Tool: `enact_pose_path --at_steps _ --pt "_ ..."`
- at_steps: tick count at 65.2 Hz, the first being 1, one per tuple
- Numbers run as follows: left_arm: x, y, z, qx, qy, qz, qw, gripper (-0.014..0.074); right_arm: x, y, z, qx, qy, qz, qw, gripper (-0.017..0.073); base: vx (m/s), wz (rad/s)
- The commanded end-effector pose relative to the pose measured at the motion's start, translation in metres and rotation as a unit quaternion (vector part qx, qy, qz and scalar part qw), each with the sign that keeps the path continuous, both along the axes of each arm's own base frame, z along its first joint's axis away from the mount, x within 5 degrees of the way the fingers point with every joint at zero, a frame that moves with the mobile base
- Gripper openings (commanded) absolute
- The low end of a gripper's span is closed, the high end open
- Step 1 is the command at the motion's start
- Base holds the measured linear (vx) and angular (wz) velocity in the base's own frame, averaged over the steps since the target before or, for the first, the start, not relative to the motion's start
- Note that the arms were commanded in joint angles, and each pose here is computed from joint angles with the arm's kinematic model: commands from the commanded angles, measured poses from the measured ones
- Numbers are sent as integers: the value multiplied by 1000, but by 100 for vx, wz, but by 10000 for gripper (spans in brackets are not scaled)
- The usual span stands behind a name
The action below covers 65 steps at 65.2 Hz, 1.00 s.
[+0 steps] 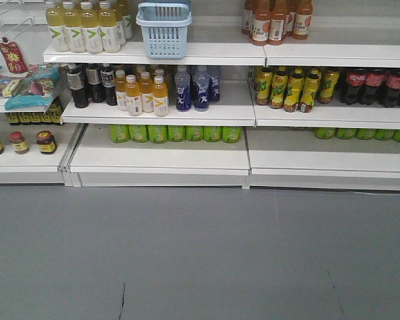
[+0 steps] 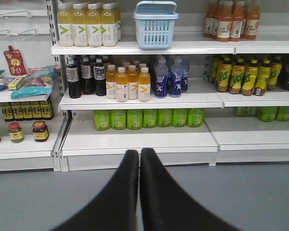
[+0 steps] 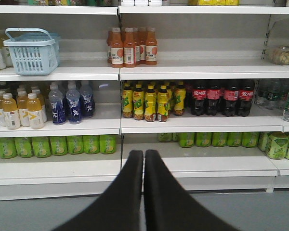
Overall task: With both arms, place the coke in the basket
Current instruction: 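Drive the base toward the shelf holding the light-blue basket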
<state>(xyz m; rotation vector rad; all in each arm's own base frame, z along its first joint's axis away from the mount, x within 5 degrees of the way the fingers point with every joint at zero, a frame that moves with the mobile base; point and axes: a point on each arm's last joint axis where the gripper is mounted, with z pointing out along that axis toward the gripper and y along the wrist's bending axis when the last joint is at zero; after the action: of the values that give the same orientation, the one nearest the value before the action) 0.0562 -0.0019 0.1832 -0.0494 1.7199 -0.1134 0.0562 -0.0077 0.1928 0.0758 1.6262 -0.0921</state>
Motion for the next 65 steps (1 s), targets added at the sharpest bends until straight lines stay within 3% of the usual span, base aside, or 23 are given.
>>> enact_pose_path --at_steps 1,65 --pt "-1 -1 8 -14 -45 -4 999 -6 -1 2 4 -12 -37 13 999 -5 0 0" --pt "-1 -1 8 -14 -45 -4 999 -6 -1 2 4 -12 -37 13 999 -5 0 0"
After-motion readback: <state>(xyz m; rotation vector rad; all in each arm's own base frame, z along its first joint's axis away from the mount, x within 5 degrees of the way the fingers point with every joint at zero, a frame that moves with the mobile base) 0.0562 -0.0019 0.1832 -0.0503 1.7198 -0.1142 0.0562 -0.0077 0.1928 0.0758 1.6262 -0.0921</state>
